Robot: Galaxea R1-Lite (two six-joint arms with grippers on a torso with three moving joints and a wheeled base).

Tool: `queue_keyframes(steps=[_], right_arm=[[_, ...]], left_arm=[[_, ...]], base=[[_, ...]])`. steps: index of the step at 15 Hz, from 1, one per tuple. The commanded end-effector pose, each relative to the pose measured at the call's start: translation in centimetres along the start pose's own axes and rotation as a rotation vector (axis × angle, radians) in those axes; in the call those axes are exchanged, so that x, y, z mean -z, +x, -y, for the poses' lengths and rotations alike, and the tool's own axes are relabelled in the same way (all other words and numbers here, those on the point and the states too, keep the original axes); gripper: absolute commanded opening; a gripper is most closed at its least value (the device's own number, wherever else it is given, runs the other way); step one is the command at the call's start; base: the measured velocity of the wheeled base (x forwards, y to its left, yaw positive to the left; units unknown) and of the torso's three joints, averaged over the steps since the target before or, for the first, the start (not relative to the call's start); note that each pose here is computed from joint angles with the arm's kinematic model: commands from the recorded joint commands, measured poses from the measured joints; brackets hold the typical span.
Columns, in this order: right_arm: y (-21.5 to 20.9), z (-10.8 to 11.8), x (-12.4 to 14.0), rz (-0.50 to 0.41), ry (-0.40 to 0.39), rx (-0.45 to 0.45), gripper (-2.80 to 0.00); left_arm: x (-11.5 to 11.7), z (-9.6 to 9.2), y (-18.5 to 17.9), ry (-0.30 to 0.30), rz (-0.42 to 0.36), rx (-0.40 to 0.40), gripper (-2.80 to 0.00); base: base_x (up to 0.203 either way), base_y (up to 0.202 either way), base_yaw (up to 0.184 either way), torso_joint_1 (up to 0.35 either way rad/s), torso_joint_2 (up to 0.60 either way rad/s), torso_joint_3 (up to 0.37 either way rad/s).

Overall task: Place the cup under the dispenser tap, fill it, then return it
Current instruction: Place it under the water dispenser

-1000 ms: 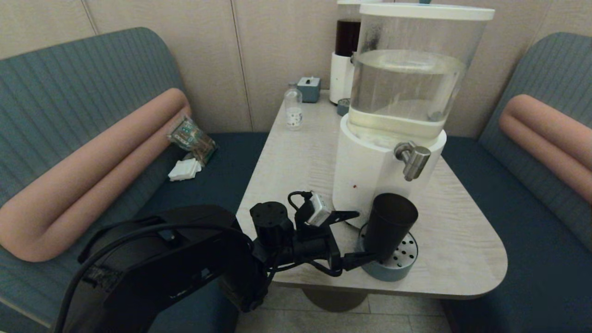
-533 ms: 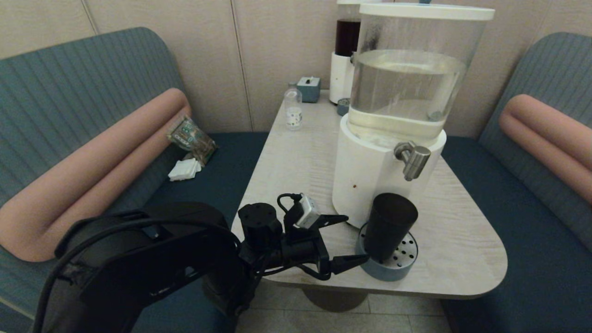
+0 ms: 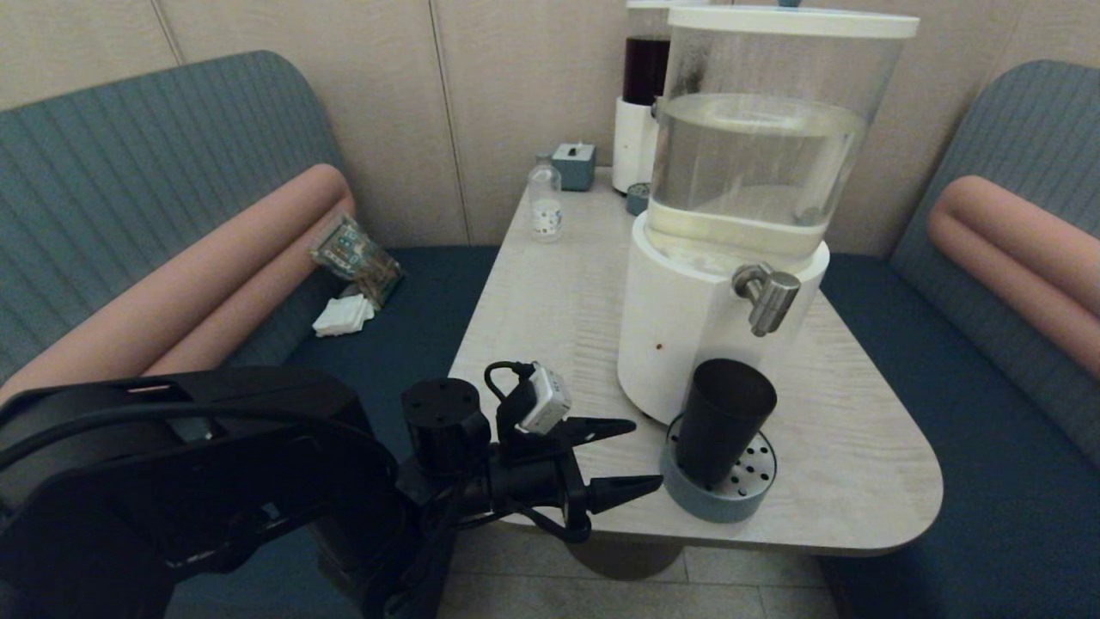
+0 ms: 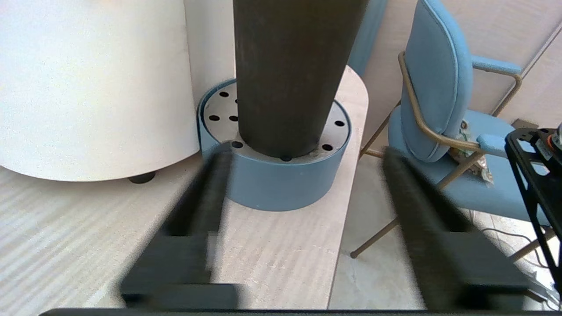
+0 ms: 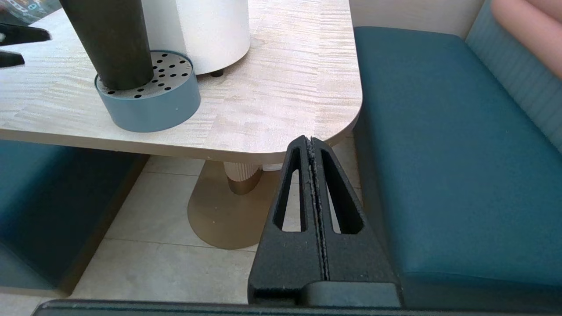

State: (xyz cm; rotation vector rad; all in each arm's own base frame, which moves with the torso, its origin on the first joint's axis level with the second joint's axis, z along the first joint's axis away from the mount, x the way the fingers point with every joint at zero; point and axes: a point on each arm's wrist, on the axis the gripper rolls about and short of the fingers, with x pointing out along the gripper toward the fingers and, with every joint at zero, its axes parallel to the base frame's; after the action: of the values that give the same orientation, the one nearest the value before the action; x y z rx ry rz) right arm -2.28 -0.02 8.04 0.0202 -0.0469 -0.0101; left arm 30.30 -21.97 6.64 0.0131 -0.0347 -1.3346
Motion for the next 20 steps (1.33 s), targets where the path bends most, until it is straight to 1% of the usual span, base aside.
queue_keyframes(steps=[1,4,9,14,15,16,18,20], right_arm=[[0.1,0.0,0.4,-0.014,0.000,0.000,-2.80],[0.1,0.0,0.4,-0.014,0.000,0.001,-2.80],[0.1,0.0,0.4,-0.013,0.000,0.000,-2.80],[0.1,0.0,0.4,-0.013,0.000,0.000,-2.80],[0.1,0.0,0.4,-0.014,0.000,0.002,-2.80],[0.1,0.0,0.4,-0.014,0.000,-0.001,-2.80],[0.1,0.0,0.4,-0.015,0.000,0.001,-2.80],[0.1,0.0,0.4,-0.015,0.000,0.000,-2.80]], left_arm=[[-0.5,0.1,0.0,0.014,0.015,0.006,-2.80],[0.4,-0.5,0.6,0.009,0.012,0.010,-2.80],[1.7,-2.6,3.1,0.035,0.053,0.011,-2.80],[2.7,-3.8,4.9,0.048,0.085,0.013,-2.80],[2.7,-3.9,5.0,0.051,0.090,0.007,-2.80],[3.2,-4.0,5.1,0.043,0.084,0.001,-2.80],[3.1,-4.2,5.3,0.050,0.094,0.000,-2.80],[3.1,-4.0,5.5,0.051,0.094,0.007,-2.80]], base=[[0.000,0.000,0.000,0.000,0.00,0.000],[0.000,0.000,0.000,0.000,0.00,0.000],[0.000,0.000,0.000,0.000,0.00,0.000],[0.000,0.000,0.000,0.000,0.00,0.000],[0.000,0.000,0.000,0.000,0.00,0.000],[0.000,0.000,0.000,0.000,0.00,0.000],[0.000,0.000,0.000,0.000,0.00,0.000],[0.000,0.000,0.000,0.000,0.00,0.000]])
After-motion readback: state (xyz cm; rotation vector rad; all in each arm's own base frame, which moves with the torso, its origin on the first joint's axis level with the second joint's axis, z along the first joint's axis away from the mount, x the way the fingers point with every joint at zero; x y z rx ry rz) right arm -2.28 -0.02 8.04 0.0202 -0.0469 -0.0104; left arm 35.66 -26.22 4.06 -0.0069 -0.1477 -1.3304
